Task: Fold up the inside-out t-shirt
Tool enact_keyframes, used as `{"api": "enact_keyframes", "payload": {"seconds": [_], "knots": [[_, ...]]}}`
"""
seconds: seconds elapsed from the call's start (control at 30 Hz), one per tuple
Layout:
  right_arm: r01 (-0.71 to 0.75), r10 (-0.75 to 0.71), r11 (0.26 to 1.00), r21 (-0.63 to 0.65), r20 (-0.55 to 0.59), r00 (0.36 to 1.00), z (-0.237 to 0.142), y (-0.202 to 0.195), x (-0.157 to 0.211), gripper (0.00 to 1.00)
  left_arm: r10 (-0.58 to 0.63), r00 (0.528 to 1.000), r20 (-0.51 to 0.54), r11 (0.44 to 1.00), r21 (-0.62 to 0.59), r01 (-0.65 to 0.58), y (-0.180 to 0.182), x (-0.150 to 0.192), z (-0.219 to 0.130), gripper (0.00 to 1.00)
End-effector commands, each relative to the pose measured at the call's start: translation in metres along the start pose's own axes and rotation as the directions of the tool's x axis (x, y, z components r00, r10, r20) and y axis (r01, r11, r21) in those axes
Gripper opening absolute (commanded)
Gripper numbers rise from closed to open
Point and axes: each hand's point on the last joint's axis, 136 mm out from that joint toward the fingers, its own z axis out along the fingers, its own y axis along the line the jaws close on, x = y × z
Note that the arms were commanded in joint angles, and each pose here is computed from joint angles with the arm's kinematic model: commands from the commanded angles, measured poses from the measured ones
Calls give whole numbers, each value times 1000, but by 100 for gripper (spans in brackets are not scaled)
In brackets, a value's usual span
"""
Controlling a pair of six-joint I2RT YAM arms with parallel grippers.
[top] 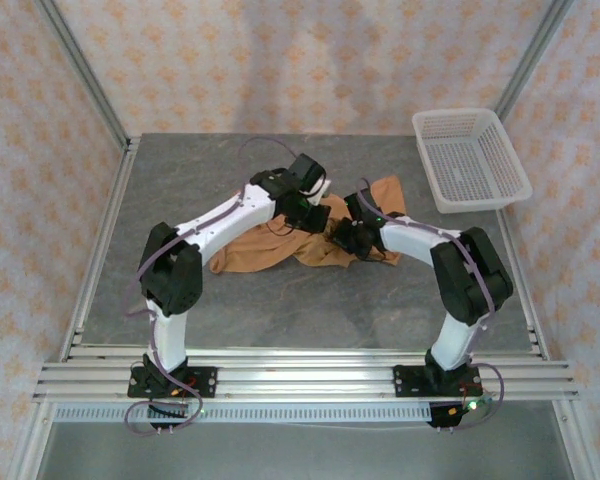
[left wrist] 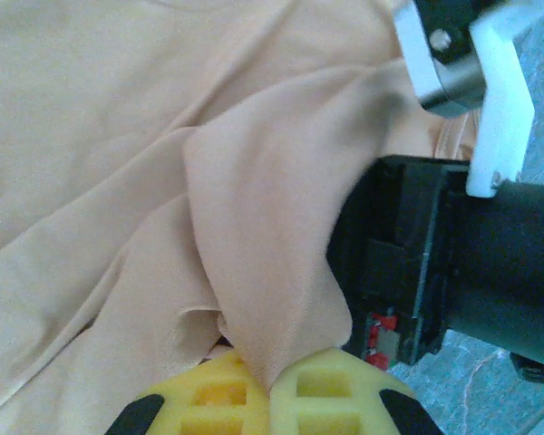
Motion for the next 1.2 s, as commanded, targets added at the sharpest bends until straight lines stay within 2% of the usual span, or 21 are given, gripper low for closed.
{"api": "enact_keyframes", "payload": {"seconds": [0.0,0.1,0.2,0.43,0.57,0.63,0.7,0.8,0.87,1.0,1.1,1.17], "knots": [[37,-45,995,95,82,996,-31,-30,-11,0,-50,993,106,998,47,45,7,-22,-48,0],[59,-75,986,157,99,992,-52,-61,-1,0,-87,990,113,995,61,80,18,-20,-45,0],[51,-62,988,144,76,995,-57,-75,18,0,-123,988,98,987,114,112,14,-13,-30,0],[76,-76,994,81,6,997,-58,-64,44,0,-122,990,72,984,142,111,-11,19,1,0],[109,-109,992,62,4,994,-73,-50,46,22,-112,993,47,986,133,105,-17,35,14,0],[117,-118,993,28,29,993,-84,-39,45,28,-113,993,46,986,128,106,-17,39,16,0],[119,-118,993,-6,46,992,-90,-29,44,26,-115,992,44,986,125,108,-16,41,16,0],[113,-111,992,-56,47,993,-91,-14,44,8,-112,993,44,987,123,106,-16,41,15,0],[107,-103,990,-88,46,994,-87,-4,43,1,-110,993,44,987,123,104,-16,41,15,0],[81,-78,987,-141,25,997,-62,13,40,0,-109,993,45,987,122,103,-17,41,14,0],[61,-62,989,-137,-3,998,-39,23,35,0,-107,993,47,988,118,101,-17,42,11,0],[44,-42,992,-114,17,999,-30,24,27,0,-106,993,52,988,115,99,-17,42,9,0]]}}
